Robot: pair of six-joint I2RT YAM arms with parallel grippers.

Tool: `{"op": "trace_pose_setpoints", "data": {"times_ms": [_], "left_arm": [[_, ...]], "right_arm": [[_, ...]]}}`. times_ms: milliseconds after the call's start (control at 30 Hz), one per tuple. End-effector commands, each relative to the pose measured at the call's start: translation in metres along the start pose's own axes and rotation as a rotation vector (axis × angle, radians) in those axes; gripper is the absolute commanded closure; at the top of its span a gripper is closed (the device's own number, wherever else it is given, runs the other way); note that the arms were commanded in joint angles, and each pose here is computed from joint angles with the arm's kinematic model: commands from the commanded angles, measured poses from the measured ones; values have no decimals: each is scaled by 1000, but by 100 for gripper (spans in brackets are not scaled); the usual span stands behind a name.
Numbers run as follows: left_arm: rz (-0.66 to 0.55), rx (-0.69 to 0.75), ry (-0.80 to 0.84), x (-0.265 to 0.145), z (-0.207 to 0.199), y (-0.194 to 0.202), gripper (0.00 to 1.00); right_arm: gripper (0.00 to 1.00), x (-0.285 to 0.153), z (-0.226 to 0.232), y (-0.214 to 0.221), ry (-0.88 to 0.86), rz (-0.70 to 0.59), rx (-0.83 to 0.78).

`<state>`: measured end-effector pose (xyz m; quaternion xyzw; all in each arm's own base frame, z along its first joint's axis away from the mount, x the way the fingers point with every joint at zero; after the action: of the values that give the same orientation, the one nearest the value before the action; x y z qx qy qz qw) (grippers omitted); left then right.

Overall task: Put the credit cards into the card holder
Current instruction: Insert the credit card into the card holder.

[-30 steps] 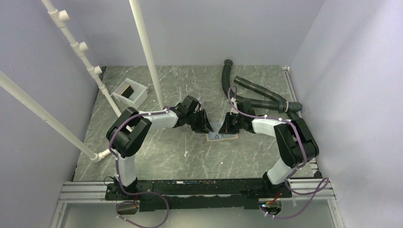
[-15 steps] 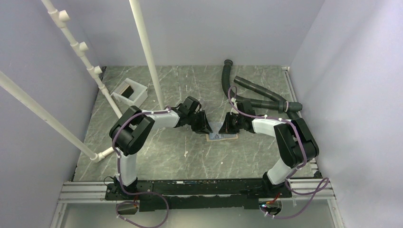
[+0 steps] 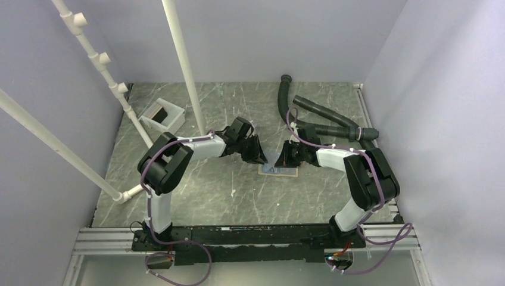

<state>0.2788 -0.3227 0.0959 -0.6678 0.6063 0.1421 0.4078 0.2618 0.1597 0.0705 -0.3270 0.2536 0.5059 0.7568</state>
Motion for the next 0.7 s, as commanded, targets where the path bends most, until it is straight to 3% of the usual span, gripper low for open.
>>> {"op": "trace_pose_setpoints", "data": {"times_ms": [0, 100, 400, 667], "left_arm": [[-13, 61, 118, 5, -28, -10, 77], [-37, 78, 155, 3, -36, -14, 77], [-41, 83, 247, 0, -52, -17, 77], [-33, 91, 291, 3, -60, -15, 76]], "right_arm": [[94, 2, -2, -1, 23, 0, -16], [92, 0, -1, -1, 20, -1, -20], [69, -18, 13, -4, -5, -37, -13], [56, -42, 6, -11, -16, -112, 86]]}}
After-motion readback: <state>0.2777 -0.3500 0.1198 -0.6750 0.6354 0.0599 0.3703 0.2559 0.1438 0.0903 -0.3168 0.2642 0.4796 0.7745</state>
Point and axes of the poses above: each gripper's point midway between its finger pads, its own x axis out along the fingers, its own z axis along the line the jaws close on, y = z × x, the point moved 7 cm from there along -x, back along the fingers, and after that the axes turned 13 degrees about x, right-handed, at the moved point
